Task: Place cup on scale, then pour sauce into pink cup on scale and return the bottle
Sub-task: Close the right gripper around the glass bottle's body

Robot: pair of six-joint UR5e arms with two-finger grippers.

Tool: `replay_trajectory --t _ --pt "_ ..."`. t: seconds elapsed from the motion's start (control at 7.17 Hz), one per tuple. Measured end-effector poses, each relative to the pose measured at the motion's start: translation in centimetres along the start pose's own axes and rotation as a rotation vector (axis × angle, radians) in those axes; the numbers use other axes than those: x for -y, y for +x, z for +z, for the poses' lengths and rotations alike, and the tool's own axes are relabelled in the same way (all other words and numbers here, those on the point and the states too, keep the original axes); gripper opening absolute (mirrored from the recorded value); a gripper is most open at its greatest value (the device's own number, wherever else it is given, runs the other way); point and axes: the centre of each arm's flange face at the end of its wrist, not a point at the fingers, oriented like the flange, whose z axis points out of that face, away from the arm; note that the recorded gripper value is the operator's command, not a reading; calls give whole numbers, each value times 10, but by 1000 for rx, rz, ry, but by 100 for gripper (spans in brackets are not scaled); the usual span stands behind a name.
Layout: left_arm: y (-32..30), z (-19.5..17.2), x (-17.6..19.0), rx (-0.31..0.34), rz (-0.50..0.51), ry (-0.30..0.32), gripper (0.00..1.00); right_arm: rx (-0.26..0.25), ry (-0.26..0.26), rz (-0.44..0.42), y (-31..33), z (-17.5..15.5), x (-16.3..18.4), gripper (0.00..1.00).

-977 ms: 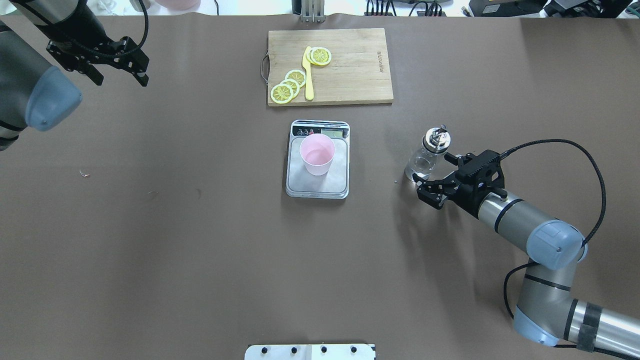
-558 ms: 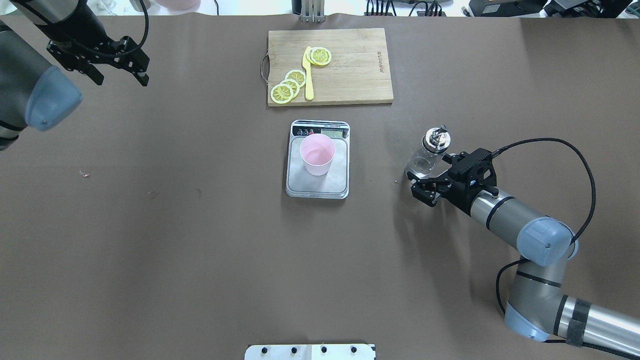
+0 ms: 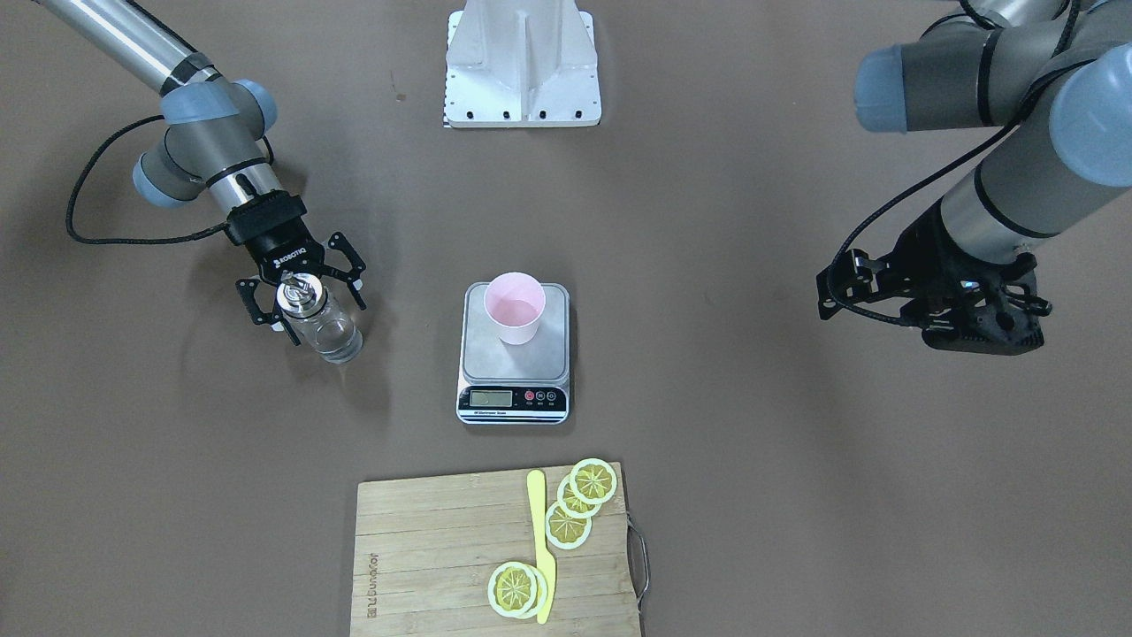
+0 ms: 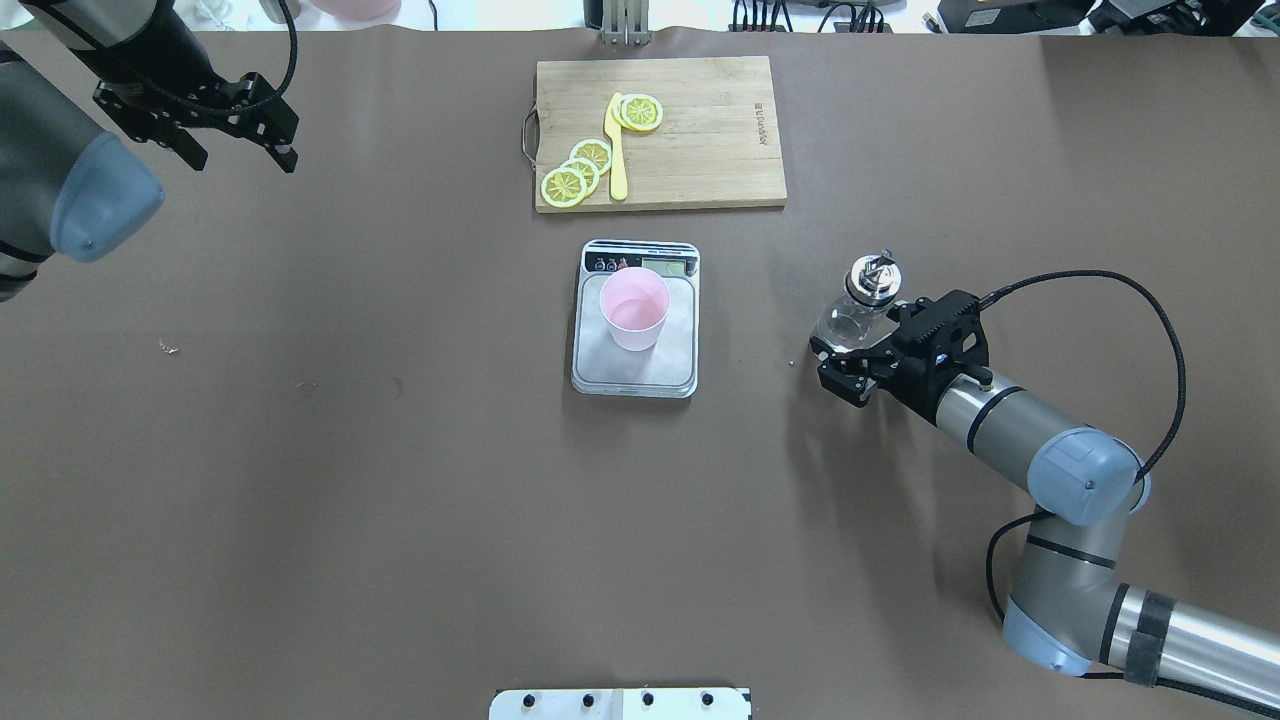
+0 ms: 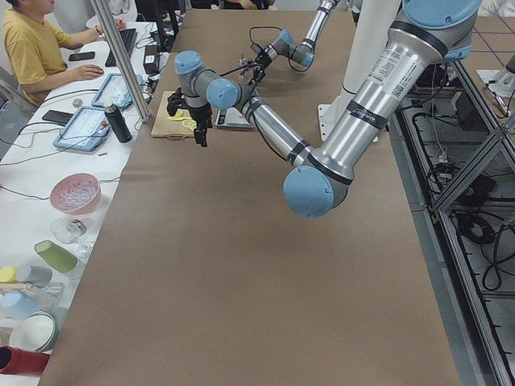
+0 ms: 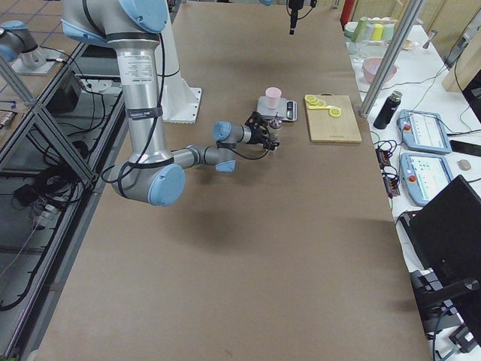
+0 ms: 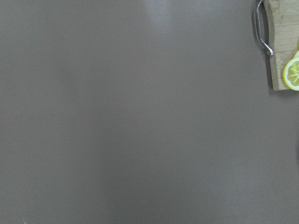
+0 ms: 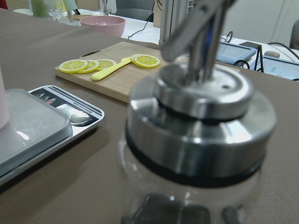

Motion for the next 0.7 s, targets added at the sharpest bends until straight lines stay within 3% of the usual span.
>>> replay_trajectory --t 0.14,0.56,0.7 --pt "0 0 0 0 0 -1 95 -5 -2 0 2 1 -1 72" --pt "0 1 0 1 0 -2 95 -8 -4 1 3 3 -2 73" --pt "0 1 0 1 0 -2 95 -8 -5 1 3 4 -3 68"
